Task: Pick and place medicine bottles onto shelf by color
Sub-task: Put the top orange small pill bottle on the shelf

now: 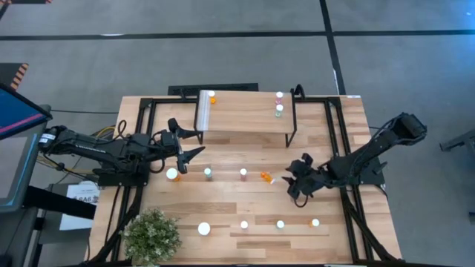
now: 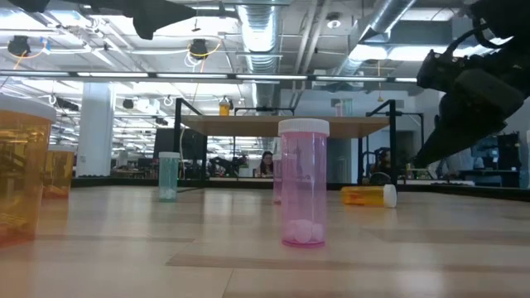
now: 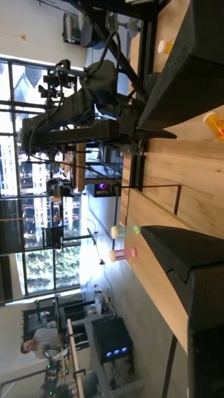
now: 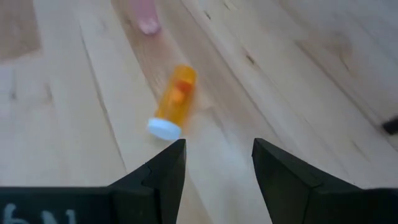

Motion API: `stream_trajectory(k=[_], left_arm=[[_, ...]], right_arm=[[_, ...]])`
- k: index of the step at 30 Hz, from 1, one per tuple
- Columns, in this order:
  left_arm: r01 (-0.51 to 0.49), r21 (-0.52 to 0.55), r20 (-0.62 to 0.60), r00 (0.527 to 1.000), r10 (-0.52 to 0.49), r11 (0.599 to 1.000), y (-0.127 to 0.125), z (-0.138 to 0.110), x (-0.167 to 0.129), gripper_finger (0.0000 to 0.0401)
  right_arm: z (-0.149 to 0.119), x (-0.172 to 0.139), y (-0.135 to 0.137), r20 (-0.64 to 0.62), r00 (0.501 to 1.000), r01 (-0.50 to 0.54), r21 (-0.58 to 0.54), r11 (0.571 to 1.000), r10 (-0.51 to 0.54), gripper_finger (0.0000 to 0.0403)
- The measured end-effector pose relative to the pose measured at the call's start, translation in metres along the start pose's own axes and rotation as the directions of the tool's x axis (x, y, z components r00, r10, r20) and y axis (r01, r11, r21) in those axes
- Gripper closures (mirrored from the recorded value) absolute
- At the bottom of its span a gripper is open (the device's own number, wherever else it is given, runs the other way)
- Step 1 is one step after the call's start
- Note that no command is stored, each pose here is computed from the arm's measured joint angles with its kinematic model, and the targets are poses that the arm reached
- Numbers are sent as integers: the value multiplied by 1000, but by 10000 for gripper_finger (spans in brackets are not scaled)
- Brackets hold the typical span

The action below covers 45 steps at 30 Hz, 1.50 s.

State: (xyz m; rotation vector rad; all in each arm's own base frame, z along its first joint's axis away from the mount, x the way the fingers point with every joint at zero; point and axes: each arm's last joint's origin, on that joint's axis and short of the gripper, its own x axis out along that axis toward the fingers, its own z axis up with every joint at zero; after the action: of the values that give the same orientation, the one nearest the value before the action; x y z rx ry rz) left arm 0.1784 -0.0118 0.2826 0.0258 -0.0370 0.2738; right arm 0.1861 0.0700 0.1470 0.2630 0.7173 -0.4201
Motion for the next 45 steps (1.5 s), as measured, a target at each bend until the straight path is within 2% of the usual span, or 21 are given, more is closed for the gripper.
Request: stream_trajectory(k=[9, 18, 26, 31, 37, 45], left_arm=[[0, -13, 0, 1000, 0, 1000, 0, 0, 0, 147], [0, -15, 1, 1000, 0, 1000, 0, 0, 0, 147], [-1, -16, 1, 1000, 1, 1000, 0, 0, 0, 147], [-1, -15, 0, 1000, 1, 1000, 0, 0, 0, 147], [-1, -15, 0, 1000, 1, 1000, 0, 0, 0, 147], [0, -15, -1, 1000, 0, 1000, 0, 0, 0, 147]], right_arm=[[10, 6, 19, 118, 985, -129, -6, 992, 128, 191], [-13, 38, 26, 47, 996, -72, 2, 997, 72, 180], [-19, 58, 24, 36, 999, -35, 53, 998, 34, 154], [-21, 65, 22, 30, 1000, -7, 80, 997, 5, 152], [-19, 63, 22, 30, 999, -18, 83, 996, 15, 176], [-9, 50, 21, 33, 998, -61, 93, 994, 59, 243]])
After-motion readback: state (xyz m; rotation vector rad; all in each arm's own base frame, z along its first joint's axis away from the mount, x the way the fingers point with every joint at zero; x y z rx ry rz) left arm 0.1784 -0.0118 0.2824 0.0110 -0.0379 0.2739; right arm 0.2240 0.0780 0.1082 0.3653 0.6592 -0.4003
